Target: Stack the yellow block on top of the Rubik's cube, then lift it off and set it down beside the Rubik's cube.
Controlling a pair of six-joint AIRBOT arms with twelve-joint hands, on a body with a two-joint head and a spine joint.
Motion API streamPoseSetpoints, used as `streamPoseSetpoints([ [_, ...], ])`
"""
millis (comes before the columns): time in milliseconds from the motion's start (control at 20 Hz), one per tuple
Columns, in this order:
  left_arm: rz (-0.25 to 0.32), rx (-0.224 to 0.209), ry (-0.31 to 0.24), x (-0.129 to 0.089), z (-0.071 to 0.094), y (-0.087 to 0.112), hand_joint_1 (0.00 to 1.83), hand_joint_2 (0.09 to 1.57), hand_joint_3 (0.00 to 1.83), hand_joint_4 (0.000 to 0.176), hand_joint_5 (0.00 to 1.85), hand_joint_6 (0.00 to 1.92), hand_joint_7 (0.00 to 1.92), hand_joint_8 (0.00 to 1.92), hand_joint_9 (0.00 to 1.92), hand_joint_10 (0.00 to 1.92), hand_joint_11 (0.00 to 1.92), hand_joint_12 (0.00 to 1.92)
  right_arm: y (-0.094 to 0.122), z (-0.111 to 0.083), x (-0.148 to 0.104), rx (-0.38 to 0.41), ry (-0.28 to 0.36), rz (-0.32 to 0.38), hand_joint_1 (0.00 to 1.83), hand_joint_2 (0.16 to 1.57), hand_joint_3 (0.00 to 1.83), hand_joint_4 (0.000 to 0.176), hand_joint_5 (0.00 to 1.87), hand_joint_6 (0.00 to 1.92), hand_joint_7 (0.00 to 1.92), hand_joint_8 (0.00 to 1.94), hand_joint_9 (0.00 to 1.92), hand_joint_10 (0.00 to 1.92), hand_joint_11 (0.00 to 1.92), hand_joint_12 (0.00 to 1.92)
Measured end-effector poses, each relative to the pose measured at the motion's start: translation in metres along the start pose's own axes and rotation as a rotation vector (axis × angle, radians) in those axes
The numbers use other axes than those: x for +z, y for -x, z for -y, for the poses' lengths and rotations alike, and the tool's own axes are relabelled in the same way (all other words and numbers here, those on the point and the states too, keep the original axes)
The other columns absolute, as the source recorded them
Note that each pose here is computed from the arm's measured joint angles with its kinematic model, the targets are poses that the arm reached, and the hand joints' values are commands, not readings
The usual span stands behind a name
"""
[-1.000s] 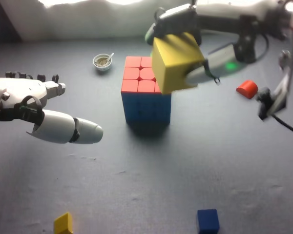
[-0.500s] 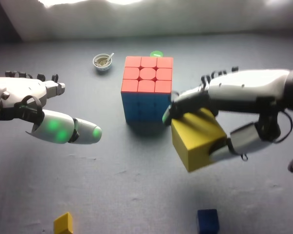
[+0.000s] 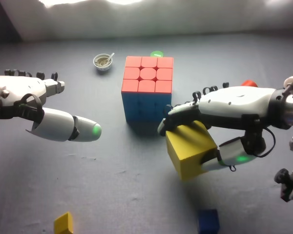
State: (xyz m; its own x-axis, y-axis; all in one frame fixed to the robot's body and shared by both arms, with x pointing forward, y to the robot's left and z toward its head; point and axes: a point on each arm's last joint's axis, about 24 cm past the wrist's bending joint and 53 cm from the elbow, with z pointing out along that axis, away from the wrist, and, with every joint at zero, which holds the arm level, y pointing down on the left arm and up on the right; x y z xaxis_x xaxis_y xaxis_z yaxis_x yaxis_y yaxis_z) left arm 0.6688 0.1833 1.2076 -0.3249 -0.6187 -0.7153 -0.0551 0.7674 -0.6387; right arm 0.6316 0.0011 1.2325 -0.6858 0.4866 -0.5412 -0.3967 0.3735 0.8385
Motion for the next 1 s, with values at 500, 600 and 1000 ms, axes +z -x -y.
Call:
streamPoseSetpoints([
  [500,0.002,0.003,0.002,0.000,-0.001,0.001,0.15,0.89,0.00,0.000,0.07,0.00,0.12,0.00,0.13,0.00,0.00,0.39,-0.020,0.004,0.000,-0.089,0.067,0.005,1.30,1.31,0.00,0.000,0.54,1.56,0.73,1.46,0.49,1.70,0.19,1.83],
  [600,0.003,0.003,0.003,0.001,-0.001,0.001,0.16,0.89,0.00,0.000,0.10,0.00,0.14,0.00,0.15,0.00,0.00,0.44,-0.022,0.003,0.001,-0.104,0.076,0.013,1.29,1.33,0.00,0.000,0.50,1.60,0.70,1.53,0.45,1.73,0.15,1.85],
  [1000,0.002,0.004,0.003,0.001,-0.001,0.001,0.14,0.91,0.00,0.000,0.05,0.00,0.12,0.00,0.13,0.00,0.00,0.36,-0.025,0.002,0.009,-0.088,0.100,0.057,1.30,1.32,0.00,0.000,0.51,1.59,0.71,1.51,0.47,1.71,0.17,1.85],
])
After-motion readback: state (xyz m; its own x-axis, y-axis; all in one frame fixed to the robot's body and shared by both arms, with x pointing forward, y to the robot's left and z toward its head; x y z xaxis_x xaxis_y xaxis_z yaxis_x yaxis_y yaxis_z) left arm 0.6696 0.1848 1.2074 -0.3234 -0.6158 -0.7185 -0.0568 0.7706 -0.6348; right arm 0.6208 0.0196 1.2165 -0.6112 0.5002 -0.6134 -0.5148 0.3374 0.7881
